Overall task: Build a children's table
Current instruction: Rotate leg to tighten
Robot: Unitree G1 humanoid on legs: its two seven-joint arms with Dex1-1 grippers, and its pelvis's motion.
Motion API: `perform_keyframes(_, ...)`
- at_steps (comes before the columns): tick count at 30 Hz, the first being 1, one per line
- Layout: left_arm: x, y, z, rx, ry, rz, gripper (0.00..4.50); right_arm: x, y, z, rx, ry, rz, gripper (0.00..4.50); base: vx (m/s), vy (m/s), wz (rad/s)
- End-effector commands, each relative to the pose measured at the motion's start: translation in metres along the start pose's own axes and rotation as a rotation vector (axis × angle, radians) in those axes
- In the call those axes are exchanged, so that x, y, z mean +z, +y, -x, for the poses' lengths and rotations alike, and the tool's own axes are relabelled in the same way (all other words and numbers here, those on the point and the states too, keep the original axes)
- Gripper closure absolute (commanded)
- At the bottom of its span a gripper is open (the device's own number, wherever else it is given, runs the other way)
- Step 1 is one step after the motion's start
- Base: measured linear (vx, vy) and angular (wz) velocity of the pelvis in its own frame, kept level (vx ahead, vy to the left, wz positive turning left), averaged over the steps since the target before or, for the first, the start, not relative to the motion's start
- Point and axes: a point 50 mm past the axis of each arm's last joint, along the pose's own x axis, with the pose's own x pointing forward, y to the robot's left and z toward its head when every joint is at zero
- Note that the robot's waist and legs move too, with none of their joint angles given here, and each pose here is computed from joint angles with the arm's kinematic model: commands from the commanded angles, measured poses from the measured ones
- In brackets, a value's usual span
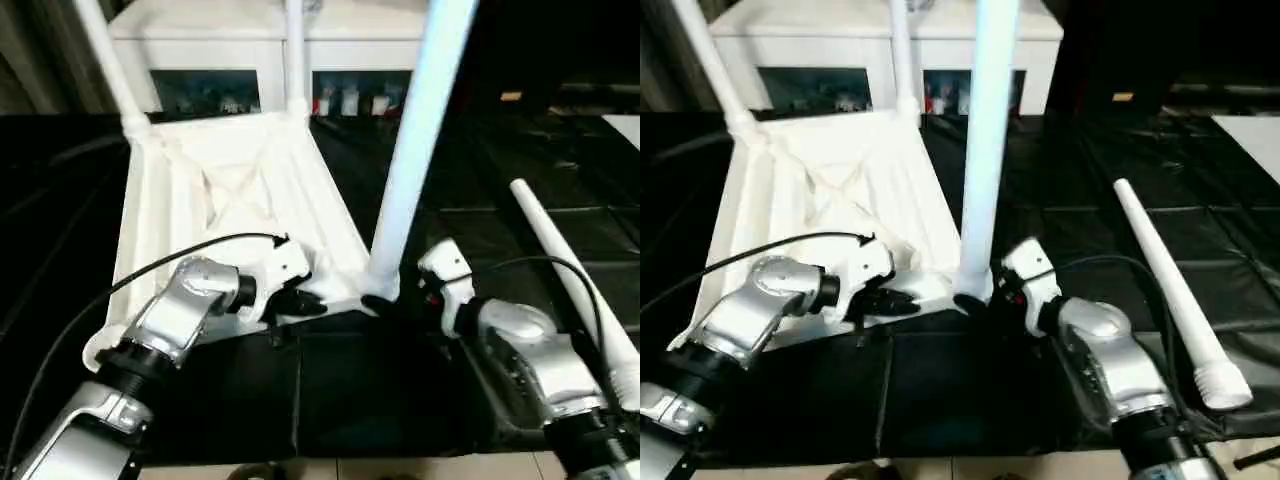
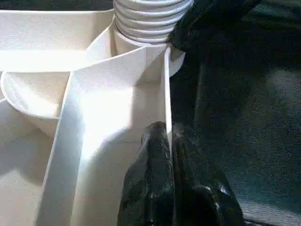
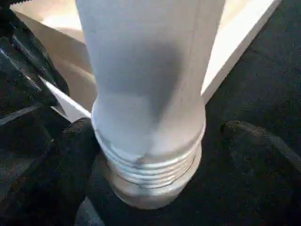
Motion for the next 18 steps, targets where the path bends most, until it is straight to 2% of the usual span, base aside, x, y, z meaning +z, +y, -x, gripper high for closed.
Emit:
perform_keyframes(1,0.0204,-0.0049,-0.0006,-0.057,-0.062,-0.078,4.5,0.0058,-0.0017,0.0018,0.01,-0.006,0.03,0.04,0.0,0.0,0.0)
perform_keyframes(6,0.0202,-0.0073,-0.0014,-0.07,-0.062,-0.079,4.5,0.0133,-0.0005,0.0027,0.036,-0.068,0.012,0.04,0.0,0.0,0.0)
perform_keyframes(11,0.0202,-0.0079,-0.0021,-0.074,-0.06,-0.08,4.5,0.0156,0.0025,0.0022,0.067,-0.093,0.014,0.04,0.0,0.0,0.0)
perform_keyframes(18,0.0199,-0.0089,-0.0028,-0.078,-0.056,-0.079,4.5,0.0125,0.0025,0.0026,0.069,-0.083,0.004,0.04,0.0,0.0,0.0)
